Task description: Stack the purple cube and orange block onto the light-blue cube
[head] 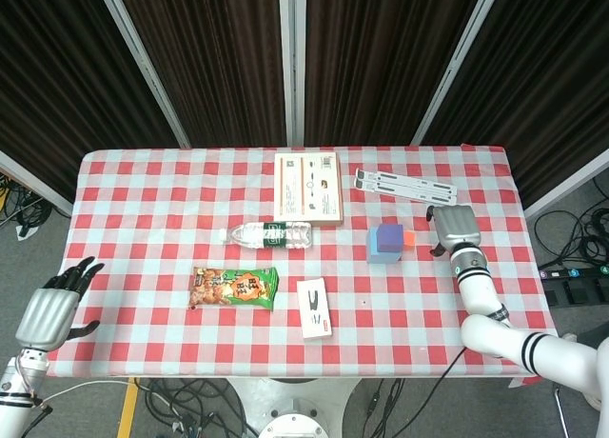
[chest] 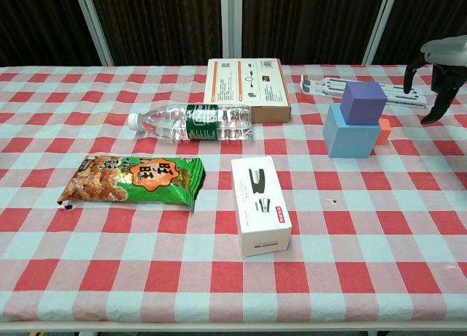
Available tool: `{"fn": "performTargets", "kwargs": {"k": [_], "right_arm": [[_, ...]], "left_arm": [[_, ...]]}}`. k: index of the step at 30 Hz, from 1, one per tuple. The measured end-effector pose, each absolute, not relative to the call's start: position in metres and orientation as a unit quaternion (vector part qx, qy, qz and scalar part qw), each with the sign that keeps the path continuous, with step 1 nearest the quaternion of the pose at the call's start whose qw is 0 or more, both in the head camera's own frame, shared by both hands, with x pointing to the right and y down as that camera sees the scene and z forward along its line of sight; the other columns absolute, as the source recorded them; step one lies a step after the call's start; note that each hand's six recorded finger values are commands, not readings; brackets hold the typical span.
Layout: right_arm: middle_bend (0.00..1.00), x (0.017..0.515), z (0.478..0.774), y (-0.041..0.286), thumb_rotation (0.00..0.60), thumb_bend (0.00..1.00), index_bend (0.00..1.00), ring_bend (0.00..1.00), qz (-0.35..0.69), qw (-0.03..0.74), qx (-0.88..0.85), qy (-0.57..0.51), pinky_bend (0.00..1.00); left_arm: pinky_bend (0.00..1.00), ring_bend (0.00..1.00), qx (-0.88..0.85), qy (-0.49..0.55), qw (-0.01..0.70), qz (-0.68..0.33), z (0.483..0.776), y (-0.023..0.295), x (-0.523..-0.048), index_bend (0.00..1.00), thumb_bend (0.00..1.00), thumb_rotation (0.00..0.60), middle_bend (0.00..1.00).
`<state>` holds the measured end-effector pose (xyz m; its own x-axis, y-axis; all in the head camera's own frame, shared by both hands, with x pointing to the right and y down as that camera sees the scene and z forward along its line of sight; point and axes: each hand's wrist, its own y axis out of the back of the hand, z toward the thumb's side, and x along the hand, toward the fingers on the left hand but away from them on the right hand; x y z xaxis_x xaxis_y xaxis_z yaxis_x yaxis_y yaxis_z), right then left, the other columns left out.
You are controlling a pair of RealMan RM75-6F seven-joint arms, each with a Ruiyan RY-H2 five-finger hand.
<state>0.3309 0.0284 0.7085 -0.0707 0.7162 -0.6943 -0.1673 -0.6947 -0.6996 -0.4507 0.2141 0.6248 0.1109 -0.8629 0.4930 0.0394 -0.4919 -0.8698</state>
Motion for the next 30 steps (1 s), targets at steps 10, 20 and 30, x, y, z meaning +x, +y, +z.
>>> {"fn": "performTargets", "kwargs": {"k": [10, 20, 30], "right_arm": [[1.00, 0.310, 0.736, 0.025, 0.600, 0.01, 0.37, 0.98, 0.699, 0.308, -0.605, -0.224, 0.93], [1.00, 0.299, 0.755, 0.022, 0.600, 0.03, 0.39, 0.98, 0.705, 0.295, -0.607, -0.219, 0.93], [1.00, 0.287, 0.767, 0.026, 0.600, 0.03, 0.42, 0.98, 0.703, 0.293, -0.613, -0.209, 0.93]], "left_arm": [[0.33, 0.20, -0.638, 0.320, 0.387, -0.584, 0.625, 0.212, -0.454, 0.19, 0.00, 0.600, 0.20], [0.33, 0.20, -0.639, 0.316, 0.388, -0.585, 0.628, 0.212, -0.455, 0.19, 0.00, 0.600, 0.20], [0.33, 0.20, -0.639, 0.314, 0.385, -0.587, 0.629, 0.213, -0.458, 0.19, 0.00, 0.600, 0.20]]}}
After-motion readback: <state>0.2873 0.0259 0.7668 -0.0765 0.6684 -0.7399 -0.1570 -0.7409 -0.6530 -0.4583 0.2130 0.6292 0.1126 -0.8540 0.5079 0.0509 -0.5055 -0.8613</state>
